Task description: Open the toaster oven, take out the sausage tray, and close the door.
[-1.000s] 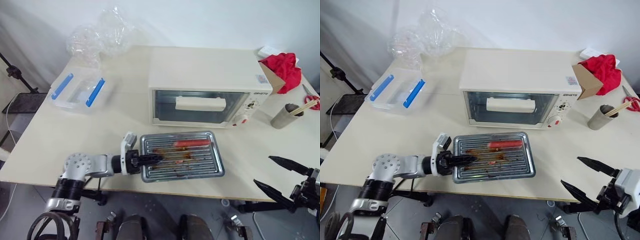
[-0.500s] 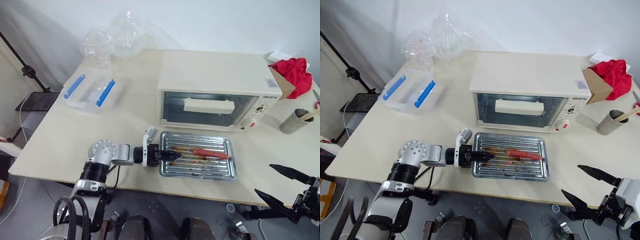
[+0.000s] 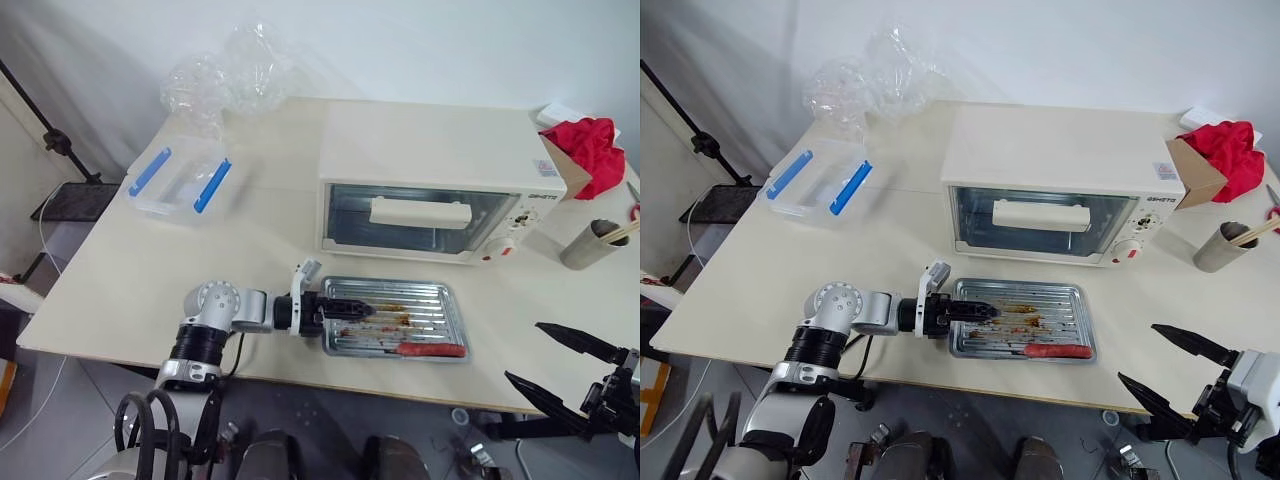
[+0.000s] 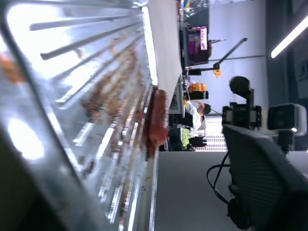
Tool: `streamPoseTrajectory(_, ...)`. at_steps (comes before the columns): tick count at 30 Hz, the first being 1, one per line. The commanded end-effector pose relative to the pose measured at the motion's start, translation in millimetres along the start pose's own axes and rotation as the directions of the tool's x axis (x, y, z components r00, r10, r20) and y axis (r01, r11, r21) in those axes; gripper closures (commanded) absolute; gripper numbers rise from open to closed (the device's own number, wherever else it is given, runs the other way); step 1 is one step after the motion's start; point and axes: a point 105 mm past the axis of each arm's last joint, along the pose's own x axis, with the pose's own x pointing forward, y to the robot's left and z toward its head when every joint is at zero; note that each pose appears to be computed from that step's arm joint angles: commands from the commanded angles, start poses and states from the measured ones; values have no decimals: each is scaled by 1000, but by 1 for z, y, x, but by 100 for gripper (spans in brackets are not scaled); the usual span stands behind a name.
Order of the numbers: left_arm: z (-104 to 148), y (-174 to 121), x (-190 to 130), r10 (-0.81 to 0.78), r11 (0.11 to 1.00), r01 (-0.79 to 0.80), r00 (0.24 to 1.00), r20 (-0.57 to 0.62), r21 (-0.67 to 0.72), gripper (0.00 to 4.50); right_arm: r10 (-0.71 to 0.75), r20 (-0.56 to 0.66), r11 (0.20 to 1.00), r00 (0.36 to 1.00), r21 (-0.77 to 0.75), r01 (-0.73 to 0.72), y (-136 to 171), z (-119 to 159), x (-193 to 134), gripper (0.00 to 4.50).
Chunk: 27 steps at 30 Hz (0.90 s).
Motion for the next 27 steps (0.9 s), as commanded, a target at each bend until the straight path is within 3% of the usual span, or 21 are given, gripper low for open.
streamPoseTrajectory(1, -6, 20, -27, 152, 980, -155, 988, 32, 127, 1, 19, 14, 1000, 1000, -8, -19, 2, 3, 0, 0)
streamPoseTrajectory(3, -8, 16, -43, 155, 945, -160, 987, 40, 284, 1, 29, 9, 1000, 1000, -10, -29, 2, 2, 0, 0)
streamPoseTrajectory(8, -1, 16, -101, 222, 836, -272, 962, 159, 477, 1, 49, 9, 998, 999, -46, -49, -3, 0, 2, 0)
streamPoseTrajectory(12, 3, 6, -139, 168, 734, -284, 956, 240, 617, 1, 65, 29, 994, 997, -86, -62, -5, 2, 7, 0)
streamPoseTrajectory(14, 1, -3, -159, 131, 613, -283, 957, 258, 738, 1, 88, 28, 992, 996, -94, -85, -4, 0, 10, 0)
streamPoseTrajectory(15, 1, -7, -171, 140, 494, -308, 951, 275, 813, 1, 114, 35, 990, 993, -91, -111, -2, 0, 12, 0)
streamPoseTrajectory(17, -1, -13, -191, 195, 330, -337, 938, 286, 882, 1, 179, 77, 982, 981, -66, -174, -2, 7, 19, 0)
streamPoseTrajectory(19, -5, -18, -203, 226, 221, -332, 932, 283, 917, 1, 228, 105, 972, 968, -88, -219, -3, 14, 24, 0)
streamPoseTrajectory(22, -7, -23, -215, 231, 143, -350, 921, 313, 926, 1, 283, 113, 957, 952, -104, -272, -1, 18, 27, 0)
streamPoseTrajectory(27, -13, -27, -220, 210, 145, -356, 923, 323, 923, 1, 296, 102, 952, 950, -111, -285, -4, 16, 28, 0)
